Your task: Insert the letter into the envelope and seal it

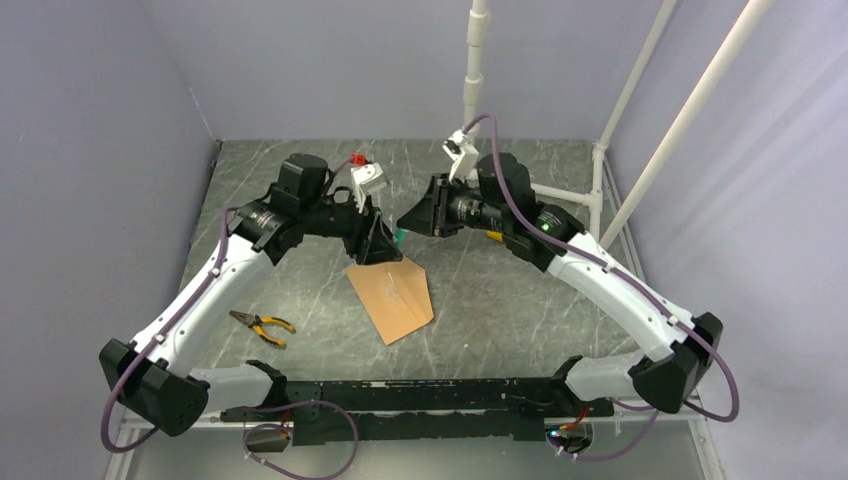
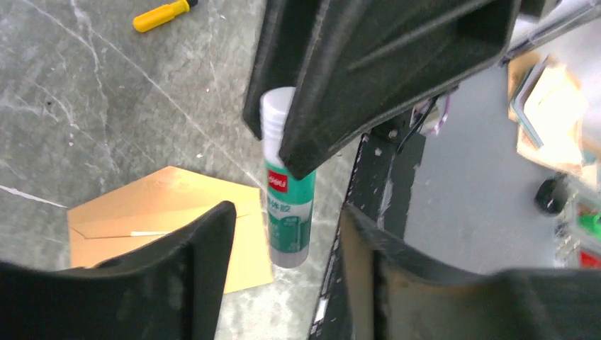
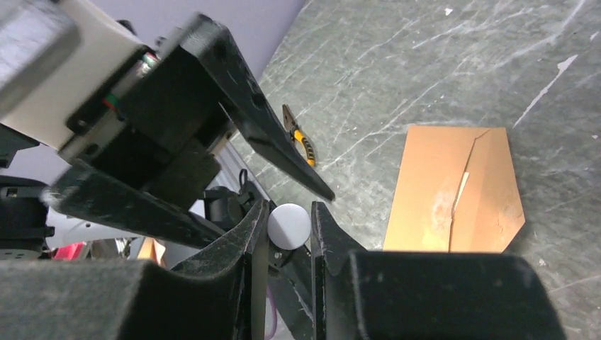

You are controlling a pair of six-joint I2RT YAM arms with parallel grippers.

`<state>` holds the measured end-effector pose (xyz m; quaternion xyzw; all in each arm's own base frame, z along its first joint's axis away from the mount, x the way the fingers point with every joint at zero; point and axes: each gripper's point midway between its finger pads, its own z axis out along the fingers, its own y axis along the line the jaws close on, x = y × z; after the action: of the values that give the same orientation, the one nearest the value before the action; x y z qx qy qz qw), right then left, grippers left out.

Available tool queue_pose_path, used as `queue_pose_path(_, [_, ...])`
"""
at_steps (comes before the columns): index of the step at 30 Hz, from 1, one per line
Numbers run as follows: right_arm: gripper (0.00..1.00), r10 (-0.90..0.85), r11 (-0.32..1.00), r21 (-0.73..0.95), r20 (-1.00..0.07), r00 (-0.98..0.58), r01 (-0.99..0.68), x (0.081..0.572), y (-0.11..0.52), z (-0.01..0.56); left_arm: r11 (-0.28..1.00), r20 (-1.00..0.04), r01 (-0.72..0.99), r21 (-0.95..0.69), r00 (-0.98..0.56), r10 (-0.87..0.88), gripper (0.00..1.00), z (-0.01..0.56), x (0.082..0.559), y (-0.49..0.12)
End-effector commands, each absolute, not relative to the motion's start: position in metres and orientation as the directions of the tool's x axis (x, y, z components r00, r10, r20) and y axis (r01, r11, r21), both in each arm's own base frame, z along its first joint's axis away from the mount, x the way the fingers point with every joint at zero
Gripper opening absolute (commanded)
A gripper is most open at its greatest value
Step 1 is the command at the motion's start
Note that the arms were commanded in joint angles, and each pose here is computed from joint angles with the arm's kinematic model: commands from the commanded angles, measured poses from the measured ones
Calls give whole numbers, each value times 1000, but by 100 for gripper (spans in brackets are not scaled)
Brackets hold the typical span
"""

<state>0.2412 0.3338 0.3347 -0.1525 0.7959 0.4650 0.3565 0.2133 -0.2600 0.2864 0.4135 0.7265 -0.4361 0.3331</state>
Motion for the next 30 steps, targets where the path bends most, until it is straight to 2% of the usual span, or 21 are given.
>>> queue_pose_path(1, [1,272,471,670,-729,-628,-574,242,316,374,342,-902,873,-349,-412,131,71,326,225,-265])
queue_pose_path(3, [0,327,453,693,-714,-619,-561,241,310,379,369,-907,854,-366,-417,65,76,334,231,-266])
queue_pose_path(8, [0,424,385,748,-664,-616,-541,234,300,390,283,-911,874,-395,-413,4,81,350,223,-275])
queue_pose_path(14, [0,448,284,772,-631,-633,-569,225,306,396,196,-886,866,-460,-461,-44,81,363,222,-287])
queue_pose_path(15, [0,454,268,775,-625,-635,-572,224,306,397,177,-881,865,-470,-470,-44,79,363,221,-289])
queue_pose_path(16, [0,457,256,778,-621,-637,-574,223,307,397,160,-877,863,-478,-479,-39,73,363,219,-291])
queue_pose_path(18, [0,467,244,778,-617,-633,-579,221,305,399,144,-871,860,-489,-491,-27,55,361,217,-291])
queue_pose_path(20, [0,475,239,773,-621,-623,-588,220,303,402,129,-871,863,-489,-491,-14,42,359,213,-291])
queue_pose_path(22, [0,481,241,770,-623,-616,-591,219,301,404,116,-874,868,-483,-486,0,36,356,209,-290])
queue_pose_path(23, [0,483,242,769,-625,-614,-592,219,300,404,110,-874,869,-482,-486,8,35,355,207,-290])
queue_pose_path(28, [0,506,232,776,-611,-609,-586,220,297,405,104,-859,858,-504,-510,46,48,343,204,-290])
queue_pose_path(30, [0,504,229,778,-609,-612,-585,219,297,405,109,-856,855,-507,-514,50,48,341,205,-290])
